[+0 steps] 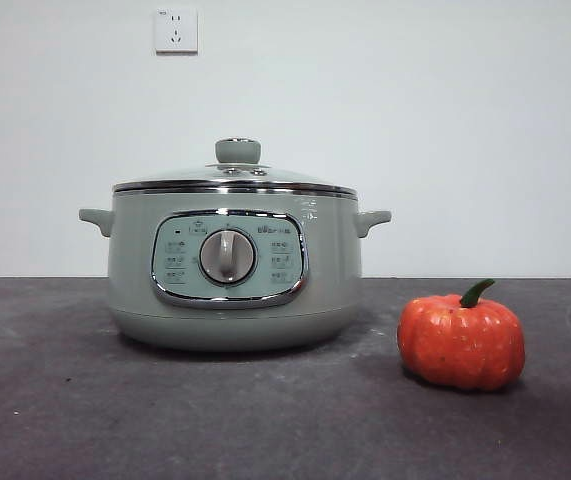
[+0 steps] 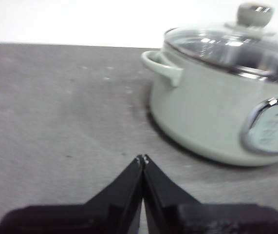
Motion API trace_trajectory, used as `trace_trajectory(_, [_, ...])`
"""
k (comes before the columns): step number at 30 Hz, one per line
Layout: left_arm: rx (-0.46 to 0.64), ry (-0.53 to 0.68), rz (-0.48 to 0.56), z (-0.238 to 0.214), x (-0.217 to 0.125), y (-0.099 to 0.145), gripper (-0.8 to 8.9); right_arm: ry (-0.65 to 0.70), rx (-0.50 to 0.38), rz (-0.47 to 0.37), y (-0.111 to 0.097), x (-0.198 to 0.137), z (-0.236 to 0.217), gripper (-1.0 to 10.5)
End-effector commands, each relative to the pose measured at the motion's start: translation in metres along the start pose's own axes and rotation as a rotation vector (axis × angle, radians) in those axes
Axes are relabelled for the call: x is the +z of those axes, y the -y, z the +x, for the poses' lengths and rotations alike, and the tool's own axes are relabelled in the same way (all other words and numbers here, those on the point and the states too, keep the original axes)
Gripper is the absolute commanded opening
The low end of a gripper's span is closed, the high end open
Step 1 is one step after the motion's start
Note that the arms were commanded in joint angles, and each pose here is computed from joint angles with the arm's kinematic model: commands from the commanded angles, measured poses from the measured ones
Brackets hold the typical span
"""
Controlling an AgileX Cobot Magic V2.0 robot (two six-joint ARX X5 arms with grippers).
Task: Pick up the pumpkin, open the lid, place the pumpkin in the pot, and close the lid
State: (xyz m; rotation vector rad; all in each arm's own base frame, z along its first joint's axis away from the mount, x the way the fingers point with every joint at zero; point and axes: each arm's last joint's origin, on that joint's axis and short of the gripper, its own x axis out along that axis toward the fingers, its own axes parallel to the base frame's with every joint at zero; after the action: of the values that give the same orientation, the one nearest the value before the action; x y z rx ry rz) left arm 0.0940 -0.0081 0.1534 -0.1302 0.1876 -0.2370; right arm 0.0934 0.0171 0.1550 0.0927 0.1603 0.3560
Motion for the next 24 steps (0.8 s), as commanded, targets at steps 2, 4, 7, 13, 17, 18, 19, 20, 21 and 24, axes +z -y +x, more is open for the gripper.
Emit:
trace_trajectory(2, [-0.032, -0.022, -0.124, 0.001, -0.004, 0.0, -0.03, -0.01, -0.002, 0.197, 0.001, -0.004, 0.001, 0.0])
trace_trajectory(4, [-0.033, -0.018, -0.169, 0.001, -0.003, 0.0, -0.04, -0.009, -0.002, 0.251, 0.001, -0.004, 0.001, 0.0])
trace_trajectory(7, [-0.037, -0.013, -0.238, 0.0, -0.001, 0.001, -0.06, 0.001, 0.0, 0.322, 0.0, -0.002, 0.0, -0.1])
trace_trajectory(13, [-0.095, 0.022, -0.25, -0.006, 0.015, 0.006, -0.08, 0.059, 0.016, 0.361, -0.003, 0.018, -0.006, -0.1])
trace_trajectory(17, [-0.103, 0.059, -0.239, -0.016, 0.035, 0.01, -0.08, 0.106, 0.03, 0.348, -0.007, 0.04, -0.013, -0.1])
trace_trajectory(18, [-0.104, 0.064, -0.238, -0.019, 0.04, 0.011, -0.08, 0.114, 0.033, 0.345, -0.008, 0.046, -0.015, -0.1])
trace_trajectory(19, [-0.105, 0.067, -0.236, -0.022, 0.045, 0.013, -0.08, 0.12, 0.035, 0.343, -0.009, 0.053, -0.016, -0.1])
trace_trajectory(20, [-0.105, 0.07, -0.234, -0.025, 0.05, 0.014, -0.08, 0.123, 0.039, 0.34, -0.01, 0.06, -0.018, -0.1])
trace_trajectory(21, [-0.106, 0.072, -0.23, -0.028, 0.054, 0.015, -0.08, 0.121, 0.053, 0.333, -0.011, 0.065, -0.019, -0.1])
trace_trajectory(24, [-0.11, 0.07, -0.227, -0.038, 0.066, 0.019, -0.08, 0.089, 0.08, 0.306, -0.014, 0.085, -0.022, -0.1])
